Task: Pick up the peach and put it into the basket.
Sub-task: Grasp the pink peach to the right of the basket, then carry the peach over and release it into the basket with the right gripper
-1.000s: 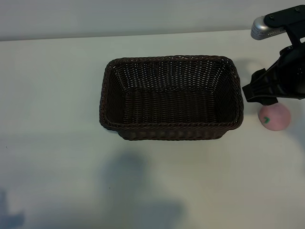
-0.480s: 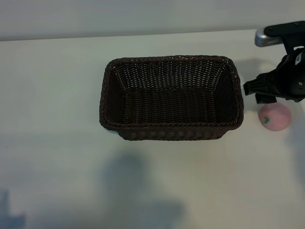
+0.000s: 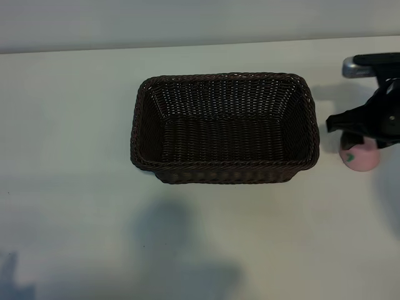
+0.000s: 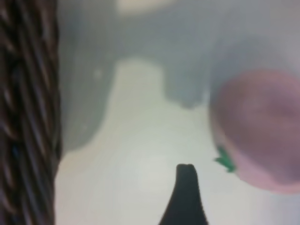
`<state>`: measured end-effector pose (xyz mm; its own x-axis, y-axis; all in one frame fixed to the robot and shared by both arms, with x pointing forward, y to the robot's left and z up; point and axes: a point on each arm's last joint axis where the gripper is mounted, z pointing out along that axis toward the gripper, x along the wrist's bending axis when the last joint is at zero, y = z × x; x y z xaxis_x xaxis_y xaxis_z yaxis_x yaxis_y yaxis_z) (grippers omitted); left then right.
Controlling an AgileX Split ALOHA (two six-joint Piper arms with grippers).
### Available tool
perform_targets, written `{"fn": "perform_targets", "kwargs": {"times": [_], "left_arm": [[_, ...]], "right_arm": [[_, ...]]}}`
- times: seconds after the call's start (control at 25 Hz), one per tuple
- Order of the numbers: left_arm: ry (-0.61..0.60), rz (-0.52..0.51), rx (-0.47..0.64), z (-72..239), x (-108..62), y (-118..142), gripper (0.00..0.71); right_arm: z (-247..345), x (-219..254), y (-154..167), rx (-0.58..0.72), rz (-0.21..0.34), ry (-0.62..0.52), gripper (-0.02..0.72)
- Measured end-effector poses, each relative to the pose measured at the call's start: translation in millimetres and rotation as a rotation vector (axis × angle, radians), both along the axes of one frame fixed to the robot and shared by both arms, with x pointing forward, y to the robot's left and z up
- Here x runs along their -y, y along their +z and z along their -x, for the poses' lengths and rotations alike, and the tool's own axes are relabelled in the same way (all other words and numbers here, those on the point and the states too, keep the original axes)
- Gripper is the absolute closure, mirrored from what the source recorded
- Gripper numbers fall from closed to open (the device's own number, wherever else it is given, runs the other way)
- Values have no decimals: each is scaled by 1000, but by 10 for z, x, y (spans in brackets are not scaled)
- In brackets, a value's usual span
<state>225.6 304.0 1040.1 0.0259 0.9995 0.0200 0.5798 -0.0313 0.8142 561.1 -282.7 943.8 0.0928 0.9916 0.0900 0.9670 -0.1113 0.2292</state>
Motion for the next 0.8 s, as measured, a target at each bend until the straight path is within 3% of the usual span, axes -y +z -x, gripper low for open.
{"fn": "perform_targets", "kwargs": {"times": [0.24,0.32,0.56,0.8], "left_arm": [[-1,0,1,1,0,0,114],[-1,0,1,1,0,0,114],[-4,-5,1,1,0,0,114],[-1,0,1,1,0,0,114]], "right_arm": [[-46,13,-158,-22,16,-2,173],[-52,28,-173,-21,32,-11,231],[-65,91,-198,-15,95,-46,516],[-74,103,-343,-59,113,-38,587]]}}
